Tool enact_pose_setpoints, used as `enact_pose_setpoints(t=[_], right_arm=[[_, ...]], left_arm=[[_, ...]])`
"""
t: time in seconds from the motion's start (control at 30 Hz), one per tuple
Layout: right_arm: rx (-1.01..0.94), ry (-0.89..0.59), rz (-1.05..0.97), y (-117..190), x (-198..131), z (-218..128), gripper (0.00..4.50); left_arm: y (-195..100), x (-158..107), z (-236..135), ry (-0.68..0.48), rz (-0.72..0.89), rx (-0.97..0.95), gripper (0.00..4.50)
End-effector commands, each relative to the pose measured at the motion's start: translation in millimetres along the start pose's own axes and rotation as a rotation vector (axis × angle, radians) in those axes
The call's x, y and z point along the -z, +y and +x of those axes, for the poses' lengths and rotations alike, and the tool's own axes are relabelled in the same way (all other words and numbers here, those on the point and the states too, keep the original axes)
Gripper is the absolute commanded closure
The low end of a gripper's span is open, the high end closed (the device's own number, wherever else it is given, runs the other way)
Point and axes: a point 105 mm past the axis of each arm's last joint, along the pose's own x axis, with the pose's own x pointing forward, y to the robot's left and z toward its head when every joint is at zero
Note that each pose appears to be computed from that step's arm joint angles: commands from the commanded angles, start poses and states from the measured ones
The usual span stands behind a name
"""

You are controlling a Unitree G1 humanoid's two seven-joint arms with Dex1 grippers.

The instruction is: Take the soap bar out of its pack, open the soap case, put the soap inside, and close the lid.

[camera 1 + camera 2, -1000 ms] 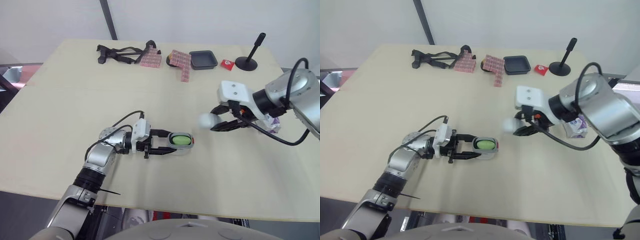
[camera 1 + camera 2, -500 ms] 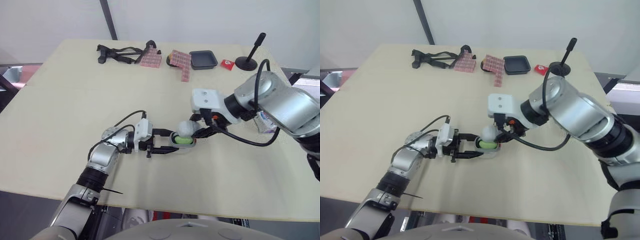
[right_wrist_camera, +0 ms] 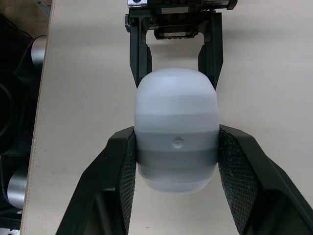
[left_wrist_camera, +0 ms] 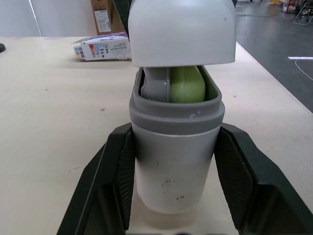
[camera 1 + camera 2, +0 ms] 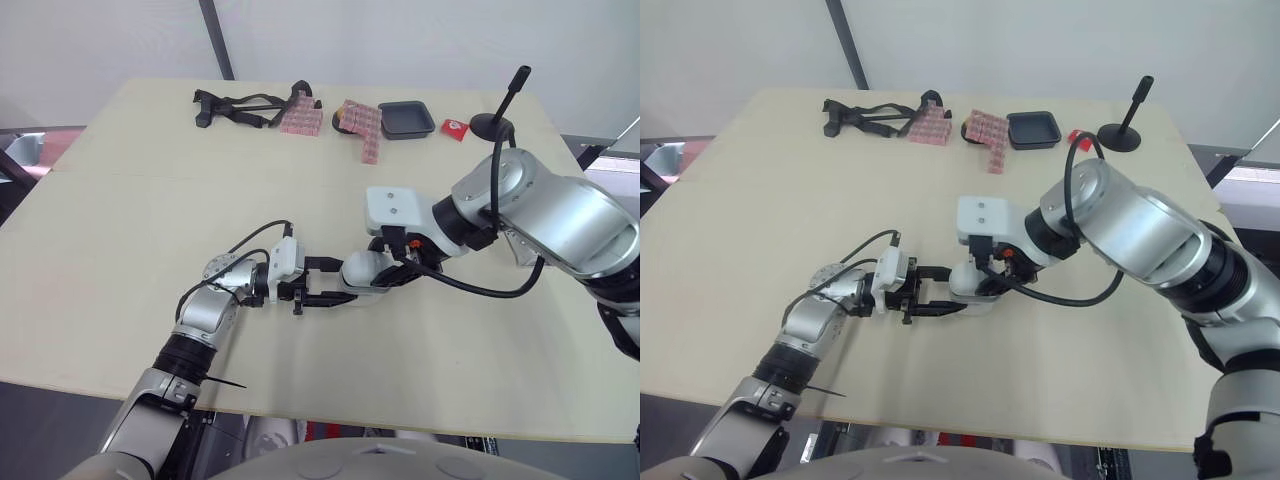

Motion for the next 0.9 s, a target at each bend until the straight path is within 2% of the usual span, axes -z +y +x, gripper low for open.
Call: enact_pose_setpoints(t=[0.03, 0.9], right_arm=[[0.003, 0.010, -0.023, 1, -4, -2, 2.57], [-0.029, 0.045, 0.027, 0, 2, 16, 2.57]], left_arm=[[2, -1, -1, 0.003, 0.011, -0.013, 2.62], [1, -1, -1, 0.005, 0.005, -0.017, 2.62]])
